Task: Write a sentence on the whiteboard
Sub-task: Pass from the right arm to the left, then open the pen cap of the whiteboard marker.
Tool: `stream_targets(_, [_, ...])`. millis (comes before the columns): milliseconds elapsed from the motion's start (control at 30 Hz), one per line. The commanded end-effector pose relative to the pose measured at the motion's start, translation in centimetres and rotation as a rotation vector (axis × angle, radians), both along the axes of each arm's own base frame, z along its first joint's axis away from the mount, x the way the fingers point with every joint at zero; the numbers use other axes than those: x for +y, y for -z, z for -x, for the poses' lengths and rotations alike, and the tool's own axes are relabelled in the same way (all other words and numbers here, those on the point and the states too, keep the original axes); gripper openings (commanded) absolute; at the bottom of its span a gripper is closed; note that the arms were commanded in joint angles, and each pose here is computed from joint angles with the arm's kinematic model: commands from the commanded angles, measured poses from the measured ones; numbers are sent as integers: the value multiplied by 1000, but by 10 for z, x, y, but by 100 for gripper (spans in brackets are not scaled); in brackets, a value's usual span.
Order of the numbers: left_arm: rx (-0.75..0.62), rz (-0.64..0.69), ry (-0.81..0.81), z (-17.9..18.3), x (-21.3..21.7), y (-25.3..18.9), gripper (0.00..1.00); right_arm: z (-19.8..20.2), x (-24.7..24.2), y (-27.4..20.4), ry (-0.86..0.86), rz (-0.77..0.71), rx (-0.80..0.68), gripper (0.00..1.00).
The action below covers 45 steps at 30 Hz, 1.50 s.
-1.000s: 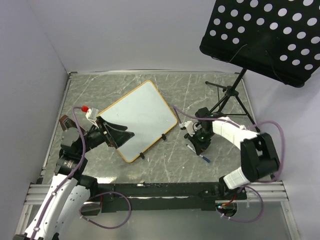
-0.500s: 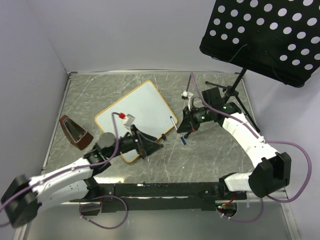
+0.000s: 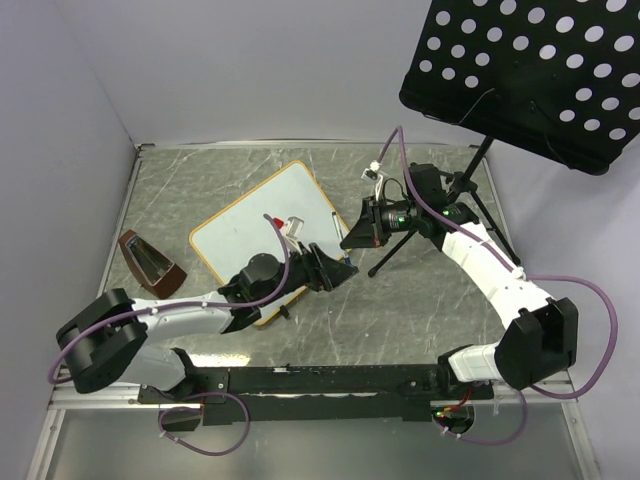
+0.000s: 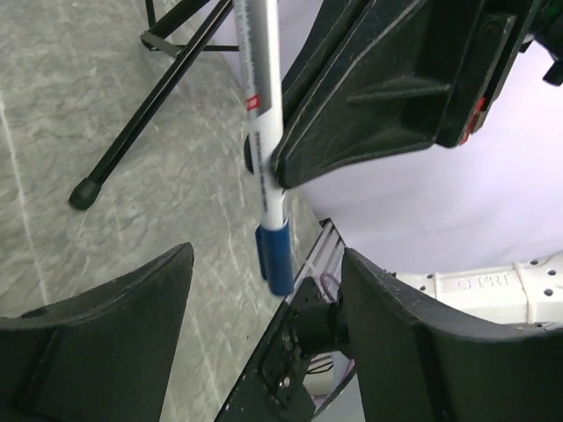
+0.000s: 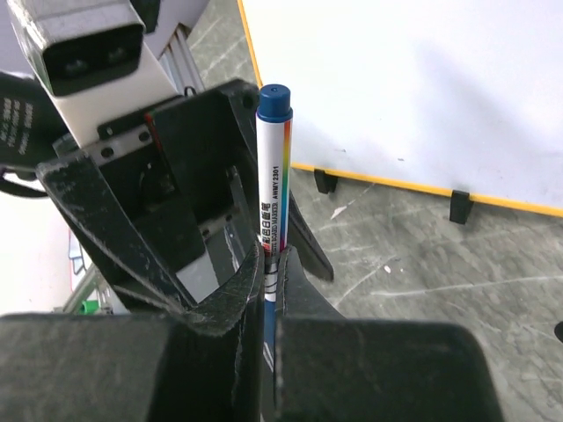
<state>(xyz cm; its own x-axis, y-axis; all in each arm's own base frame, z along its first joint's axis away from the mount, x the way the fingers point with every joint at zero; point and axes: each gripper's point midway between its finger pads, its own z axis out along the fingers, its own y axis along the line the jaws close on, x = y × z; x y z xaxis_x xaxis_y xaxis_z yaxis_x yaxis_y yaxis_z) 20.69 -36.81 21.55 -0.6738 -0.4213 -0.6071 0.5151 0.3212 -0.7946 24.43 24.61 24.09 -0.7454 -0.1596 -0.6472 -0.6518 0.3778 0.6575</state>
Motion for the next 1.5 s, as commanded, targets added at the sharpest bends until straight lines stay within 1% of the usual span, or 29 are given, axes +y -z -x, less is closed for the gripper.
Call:
stream_targets(0, [-54, 122, 28, -2, -16, -45, 70, -2, 7, -8, -1, -41, -4, 0])
stream_targets(100, [-48, 109, 47, -2, -22, -41, 61, -2, 6, -9, 5, -41, -7, 0])
stream_targets(133, [-46, 105, 55, -1, -22, -40, 54, -3, 6, -9, 12, -37, -10, 0])
stream_targets(200, [-39, 98, 63, 1, -23, -37, 36, -3, 6, -10, 14, -39, -19, 0])
stream_targets(233, [-41, 98, 64, 1, -22, -38, 13, -4, 5, -11, 15, -38, -27, 0])
stream_targets(267, [-42, 91, 71, 3, -22, -38, 5, -3, 6, -12, 9, -42, -31, 0])
stream_targets(300, [-42, 63, 80, 4, -22, -33, 1, -3, 5, -13, 5, -45, -38, 0])
stream_targets(333, [-56, 50, 84, 6, -20, -35, 1, -3, 5, -13, -6, -43, -64, 7])
stream_targets(367, [-99, 7, 97, 7, -18, -32, 1, 3, 5, -17, -39, -55, -83, 18])
stream_targets(400, [-99, -70, 105, 6, -13, -20, 1, 4, 3, -22, -77, -52, -160, 45])
stream_targets(433, [-145, -103, 124, 9, -6, -26, 1, 7, 1, -25, -111, -49, -212, 58])
stream_targets(467, [-256, -195, 139, 7, 1, -22, 1, 17, -3, -32, -154, -37, -250, 70])
stream_targets(500, [-315, -260, 192, 10, 6, -23, 1, 16, -8, -31, -209, -16, -376, 83])
stream_targets(533, [-330, -368, 242, 18, 20, -11, 1, 20, -11, -31, -245, -10, -425, 85])
stream_targets(567, [-430, -466, 288, 19, 30, -5, 1, 33, -16, -28, -292, 3, -421, 87])
stream_targets(600, [-482, -477, 344, 21, 35, -18, 1, 36, -18, -26, -355, 4, -520, 88])
stream_targets(633, [-444, -554, 409, 31, 48, -4, 1, 43, -19, -22, -397, -7, -526, 88])
stream_targets(667, [-496, -591, 452, 33, 53, -4, 1, 48, -18, -20, -436, -19, -529, 89])
stream_targets(700, [-526, -579, 489, 36, 53, -18, 1, 59, -18, -20, -483, -58, -509, 88])
stream_targets(733, [-542, -603, 542, 41, 55, -13, 1, 64, -17, -20, -506, -76, -498, 88])
stream_targets(867, [-511, -661, 704, 56, 60, -2, 1, 75, -4, -28, -576, -133, -472, 86])
stream_targets(900, [-506, -667, 719, 53, 56, -4, 1, 78, -2, -29, -575, -137, -452, 85])
stream_targets(967, [-493, -672, 744, 55, 56, -3, 1, 77, 3, -34, -565, -156, -491, 84])
stream_targets(1000, [-500, -668, 747, 54, 53, -6, 1, 79, 4, -36, -548, -162, -457, 84])
stream_targets(1033, [-501, -665, 748, 54, 53, -6, 1, 73, 7, -39, -539, -170, -490, 83])
stream_targets(1133, [-506, -644, 757, 55, 49, -9, 1, 78, 10, -41, -537, -184, -444, 79])
stream_targets(1267, [-502, -637, 766, 55, 48, -10, 1, 80, 16, -35, -552, -169, -373, 62])
stream_targets(1367, [-495, -633, 762, 55, 47, -11, 1, 82, 21, -29, -572, -156, -347, 56])
stream_targets(1467, [-482, -628, 759, 55, 45, -10, 1, 83, 24, -25, -564, -141, -331, 54])
